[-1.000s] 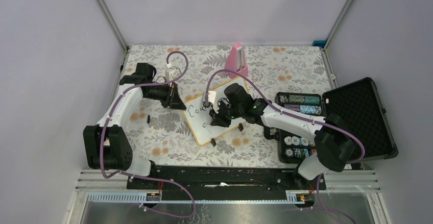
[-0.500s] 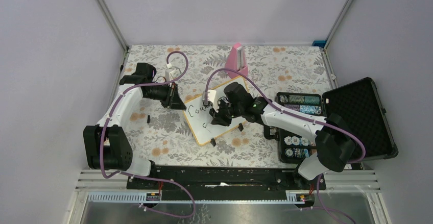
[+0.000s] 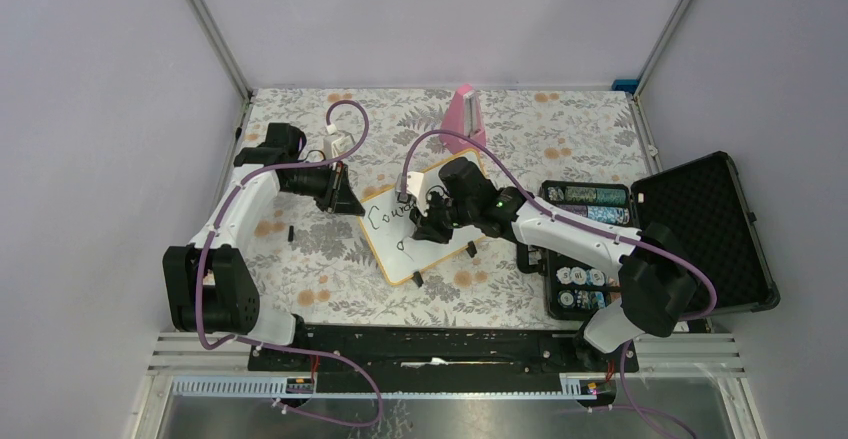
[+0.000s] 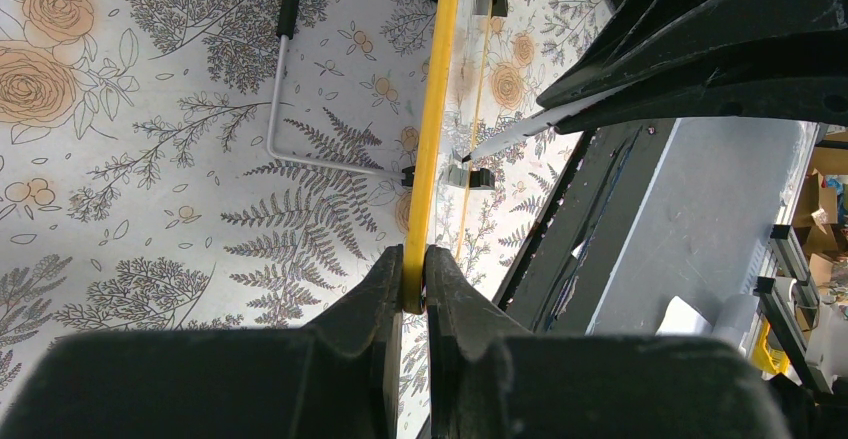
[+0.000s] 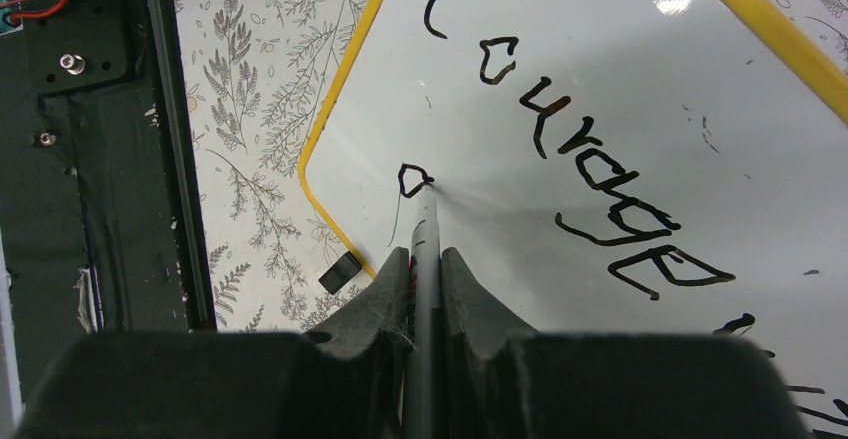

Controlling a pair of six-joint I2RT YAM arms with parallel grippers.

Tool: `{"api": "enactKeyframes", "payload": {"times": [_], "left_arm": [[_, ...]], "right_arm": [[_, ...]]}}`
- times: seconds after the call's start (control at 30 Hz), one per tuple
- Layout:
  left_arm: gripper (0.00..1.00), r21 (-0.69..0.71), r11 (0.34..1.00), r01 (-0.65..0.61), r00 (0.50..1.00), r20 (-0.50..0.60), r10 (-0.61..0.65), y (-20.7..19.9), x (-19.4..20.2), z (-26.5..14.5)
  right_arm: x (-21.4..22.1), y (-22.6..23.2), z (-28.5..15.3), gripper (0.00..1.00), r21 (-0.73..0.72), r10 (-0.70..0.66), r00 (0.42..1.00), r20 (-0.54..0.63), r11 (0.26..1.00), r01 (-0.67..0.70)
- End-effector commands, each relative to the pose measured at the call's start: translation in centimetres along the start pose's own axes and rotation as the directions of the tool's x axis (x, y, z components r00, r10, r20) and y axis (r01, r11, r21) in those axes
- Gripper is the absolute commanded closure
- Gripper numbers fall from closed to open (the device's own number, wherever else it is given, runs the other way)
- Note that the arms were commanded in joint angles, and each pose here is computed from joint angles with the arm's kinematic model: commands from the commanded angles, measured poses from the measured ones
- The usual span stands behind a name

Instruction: Write a sentence on the whiteboard

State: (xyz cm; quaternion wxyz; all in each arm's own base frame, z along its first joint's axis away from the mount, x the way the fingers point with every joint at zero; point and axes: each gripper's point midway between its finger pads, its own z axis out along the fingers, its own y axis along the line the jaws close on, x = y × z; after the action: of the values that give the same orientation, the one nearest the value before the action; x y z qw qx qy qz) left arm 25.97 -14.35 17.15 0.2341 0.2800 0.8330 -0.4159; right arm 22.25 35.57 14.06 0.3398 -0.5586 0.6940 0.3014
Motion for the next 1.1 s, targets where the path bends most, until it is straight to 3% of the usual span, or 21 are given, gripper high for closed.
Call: {"api": "enactKeyframes", "payload": {"times": [0.0,0.83,1.07], "left_arm": [[1.00,-0.038,0.997,-0.063,0.998,0.002,0.063,1.2,-0.6,0.2],[1.00,-0.041,0.997,-0.065,0.998,0.002,0.065,1.2,-0.6,0.2],[1.00,-0.042,0.997,-0.065,0.998,0.003,0.065,1.2,-0.6,0.2]], "right_arm": [[-1.4,-1.2,-0.7,1.00,0.044,-0.026,0.999,0.041,0.999,0.024],[1.1,0.6,-0.8,1.00,-0.039,-0.022,1.000,-0.020,0.999,0.021],[-1.3,0.4,-2.6,1.00,-0.029,-0.044,0.999,0.030,0.999,0.045]]}}
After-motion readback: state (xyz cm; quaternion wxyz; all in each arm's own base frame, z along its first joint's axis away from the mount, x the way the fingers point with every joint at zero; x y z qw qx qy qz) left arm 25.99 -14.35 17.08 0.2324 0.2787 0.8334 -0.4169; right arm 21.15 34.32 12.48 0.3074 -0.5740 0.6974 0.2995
